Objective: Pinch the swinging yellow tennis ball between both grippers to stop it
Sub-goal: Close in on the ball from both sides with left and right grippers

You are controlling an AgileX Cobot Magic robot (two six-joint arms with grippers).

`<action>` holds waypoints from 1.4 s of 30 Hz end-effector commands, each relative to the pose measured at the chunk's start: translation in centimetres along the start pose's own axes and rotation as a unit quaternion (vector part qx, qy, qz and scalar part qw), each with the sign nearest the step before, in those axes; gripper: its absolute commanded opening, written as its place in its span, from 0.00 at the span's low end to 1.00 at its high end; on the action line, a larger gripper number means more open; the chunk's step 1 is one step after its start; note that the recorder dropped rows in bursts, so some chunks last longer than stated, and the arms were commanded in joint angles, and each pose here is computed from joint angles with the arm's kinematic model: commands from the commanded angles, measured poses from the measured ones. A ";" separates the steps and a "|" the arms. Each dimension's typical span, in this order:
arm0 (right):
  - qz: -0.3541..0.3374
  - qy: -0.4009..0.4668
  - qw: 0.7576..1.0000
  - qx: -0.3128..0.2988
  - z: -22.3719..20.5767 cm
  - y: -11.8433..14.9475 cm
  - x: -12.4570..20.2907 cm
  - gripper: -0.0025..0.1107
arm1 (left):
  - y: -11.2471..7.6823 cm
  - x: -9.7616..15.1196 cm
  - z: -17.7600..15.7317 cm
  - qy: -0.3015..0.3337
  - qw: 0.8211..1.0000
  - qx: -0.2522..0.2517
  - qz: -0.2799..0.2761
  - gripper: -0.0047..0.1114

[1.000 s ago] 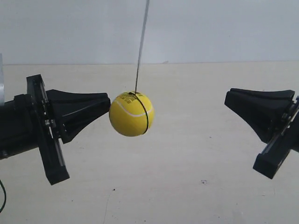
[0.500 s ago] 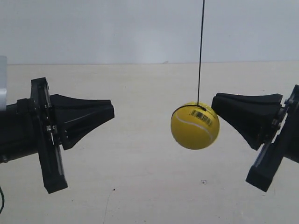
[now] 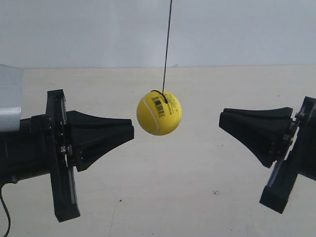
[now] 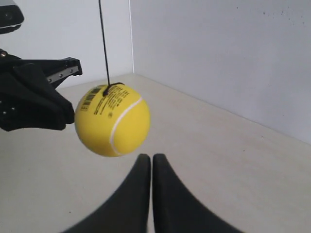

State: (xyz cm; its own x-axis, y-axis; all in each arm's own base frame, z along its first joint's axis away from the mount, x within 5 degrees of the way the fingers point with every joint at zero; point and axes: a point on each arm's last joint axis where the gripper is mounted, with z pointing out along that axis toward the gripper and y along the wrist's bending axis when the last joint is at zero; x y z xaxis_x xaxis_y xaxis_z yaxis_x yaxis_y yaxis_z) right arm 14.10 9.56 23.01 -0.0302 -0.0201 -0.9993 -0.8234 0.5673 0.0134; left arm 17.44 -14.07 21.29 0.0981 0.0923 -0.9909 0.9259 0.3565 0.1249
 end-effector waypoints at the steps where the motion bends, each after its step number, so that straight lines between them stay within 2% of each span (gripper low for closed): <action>1: 0.006 -0.020 0.999 -0.028 0.3 0.3 -0.3 0.02 | 0.5 -0.4 0.4 -0.006 1.000 -0.008 0.006 0.08; 8: 0.016 -0.024 0.998 -0.047 0.9 0.1 0.4 0.02 | 0.9 0.4 1.2 0.006 1.000 0.007 -0.012 0.08; 16: 0.014 -0.023 0.999 -0.046 0.9 0.0 0.4 0.02 | 1.4 1.2 2.1 -0.009 0.999 0.024 -0.029 0.08; 21: 0.014 -0.020 0.999 -0.045 0.9 0.0 0.5 0.02 | 0.7 1.2 2.8 -0.009 0.999 0.043 -0.013 0.08; 28: 0.012 -0.010 1.000 -0.024 0.9 -0.3 0.7 0.02 | 0.9 1.1 3.0 -0.017 1.000 0.019 -0.009 0.08; 42: 0.008 -0.015 1.000 -0.026 0.9 -0.3 0.6 0.02 | 0.8 0.8 3.0 -0.029 0.999 0.024 -0.001 0.08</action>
State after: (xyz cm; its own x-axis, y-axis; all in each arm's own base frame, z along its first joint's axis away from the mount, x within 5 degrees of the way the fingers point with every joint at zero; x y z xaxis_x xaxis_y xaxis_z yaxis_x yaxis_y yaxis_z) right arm 14.74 10.06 22.26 -0.0367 0.0123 -0.9993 -0.8513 0.5233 0.0377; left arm 19.34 -16.31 20.17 0.1063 0.0614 -0.9924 0.9420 0.3133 0.1203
